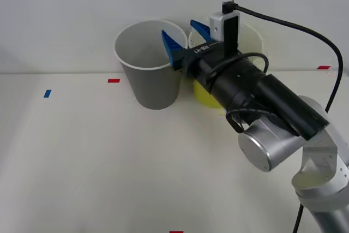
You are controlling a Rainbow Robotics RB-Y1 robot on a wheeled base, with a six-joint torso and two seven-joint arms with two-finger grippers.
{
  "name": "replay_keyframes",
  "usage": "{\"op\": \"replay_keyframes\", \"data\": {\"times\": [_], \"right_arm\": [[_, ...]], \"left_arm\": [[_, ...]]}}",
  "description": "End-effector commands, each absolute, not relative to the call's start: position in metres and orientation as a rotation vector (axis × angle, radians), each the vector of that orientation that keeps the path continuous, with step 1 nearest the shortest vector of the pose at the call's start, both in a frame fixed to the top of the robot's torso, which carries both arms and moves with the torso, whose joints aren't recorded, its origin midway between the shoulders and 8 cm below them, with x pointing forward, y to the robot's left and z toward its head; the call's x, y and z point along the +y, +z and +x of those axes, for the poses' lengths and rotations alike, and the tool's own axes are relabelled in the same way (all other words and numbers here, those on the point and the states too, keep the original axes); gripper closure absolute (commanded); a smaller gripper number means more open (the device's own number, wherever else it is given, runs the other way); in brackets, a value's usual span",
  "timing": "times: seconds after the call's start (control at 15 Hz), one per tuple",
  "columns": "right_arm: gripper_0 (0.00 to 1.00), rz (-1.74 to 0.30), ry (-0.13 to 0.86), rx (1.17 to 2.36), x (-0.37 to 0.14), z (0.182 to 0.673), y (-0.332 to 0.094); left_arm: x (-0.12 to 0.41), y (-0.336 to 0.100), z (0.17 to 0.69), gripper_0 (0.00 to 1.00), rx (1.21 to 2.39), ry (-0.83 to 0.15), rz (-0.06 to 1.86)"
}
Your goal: Put cans in the gray bin and PET bottles in the light green bin.
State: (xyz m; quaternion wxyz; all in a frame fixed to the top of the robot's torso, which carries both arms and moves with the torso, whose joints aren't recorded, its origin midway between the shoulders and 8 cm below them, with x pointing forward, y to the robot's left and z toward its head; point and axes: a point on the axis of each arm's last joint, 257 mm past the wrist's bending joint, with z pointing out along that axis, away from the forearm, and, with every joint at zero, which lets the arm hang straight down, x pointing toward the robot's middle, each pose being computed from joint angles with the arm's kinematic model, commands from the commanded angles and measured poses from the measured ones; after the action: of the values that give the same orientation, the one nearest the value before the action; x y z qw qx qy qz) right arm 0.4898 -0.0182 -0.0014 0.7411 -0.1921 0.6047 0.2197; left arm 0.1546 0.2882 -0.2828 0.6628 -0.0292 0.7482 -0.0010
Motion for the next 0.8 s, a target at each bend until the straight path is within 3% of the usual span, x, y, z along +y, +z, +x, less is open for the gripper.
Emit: {"op": "replay_keyframes", "data": {"times": [0.07,0.4,0.8], "right_arm": [[0.35,-0.374,0.497,1.335,-0.044,0.469,-0.024],[0.35,-0.288,0.464,1.427,-0.080,0.457,-0.079],[0.36,-0.250,0.440,1.469,-0.095,0.446,-0.108]], "left_arm": [[0.288,-0.283,0.155,0.00,1.691,-0.002,-0.066],[0.288,-0.283,0.155,0.00,1.691,-0.002,-0.066],[0.288,-0.283,0.155,0.00,1.691,-0.002,-0.066]]}}
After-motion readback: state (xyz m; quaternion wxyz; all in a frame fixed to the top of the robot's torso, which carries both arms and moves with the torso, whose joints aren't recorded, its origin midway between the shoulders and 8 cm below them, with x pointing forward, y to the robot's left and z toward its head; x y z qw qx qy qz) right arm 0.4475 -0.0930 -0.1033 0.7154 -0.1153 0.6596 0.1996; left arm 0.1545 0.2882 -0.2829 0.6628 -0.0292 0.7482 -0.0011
